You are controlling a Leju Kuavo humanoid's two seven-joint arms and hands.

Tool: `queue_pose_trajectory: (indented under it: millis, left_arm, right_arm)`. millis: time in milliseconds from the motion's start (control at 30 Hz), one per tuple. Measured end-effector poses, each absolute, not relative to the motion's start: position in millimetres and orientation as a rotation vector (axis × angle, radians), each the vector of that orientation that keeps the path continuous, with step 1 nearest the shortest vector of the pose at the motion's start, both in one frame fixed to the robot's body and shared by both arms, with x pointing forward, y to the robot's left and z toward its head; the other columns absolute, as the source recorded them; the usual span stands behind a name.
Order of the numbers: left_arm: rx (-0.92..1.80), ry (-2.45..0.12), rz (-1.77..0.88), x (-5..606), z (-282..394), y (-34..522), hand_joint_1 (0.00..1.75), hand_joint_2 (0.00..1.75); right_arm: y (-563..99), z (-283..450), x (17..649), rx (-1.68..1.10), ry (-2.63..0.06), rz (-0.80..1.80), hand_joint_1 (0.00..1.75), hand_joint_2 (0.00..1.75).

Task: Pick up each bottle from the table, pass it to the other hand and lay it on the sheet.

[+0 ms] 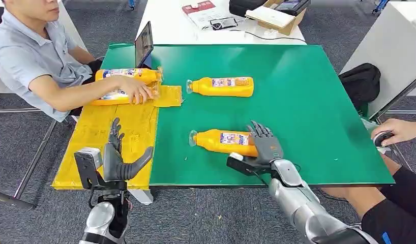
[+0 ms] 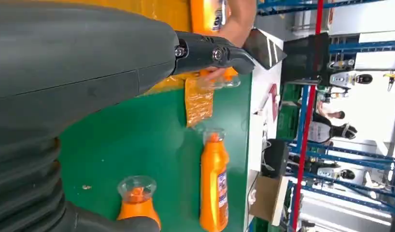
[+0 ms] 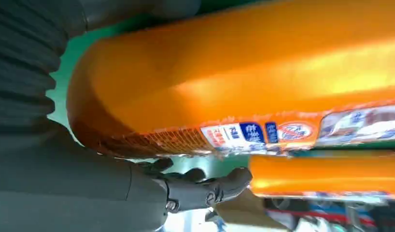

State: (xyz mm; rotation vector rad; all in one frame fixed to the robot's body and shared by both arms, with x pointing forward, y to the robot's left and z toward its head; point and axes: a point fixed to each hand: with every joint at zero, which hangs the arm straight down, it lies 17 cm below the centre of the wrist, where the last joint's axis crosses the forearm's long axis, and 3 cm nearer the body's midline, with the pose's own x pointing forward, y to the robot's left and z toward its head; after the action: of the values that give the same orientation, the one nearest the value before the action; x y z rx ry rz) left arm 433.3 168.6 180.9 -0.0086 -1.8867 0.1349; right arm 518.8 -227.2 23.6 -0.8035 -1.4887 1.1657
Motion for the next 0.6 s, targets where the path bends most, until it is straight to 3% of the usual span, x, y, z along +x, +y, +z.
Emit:
queue_pose_trajectory:
  millis: [233,600]
  left_arm:
    - [-0.011,-1.874,0.135,431,175,168,0.00,1.75]
    - [-0.035,-1.866,0.137,430,172,167,0.00,1.75]
  right_arm:
    - [-212,29,515,-0.680,-1.554,1.061,1.75,1.75]
    - [-213,30,518,-0.567,-1.537,0.959,1.68,1.75]
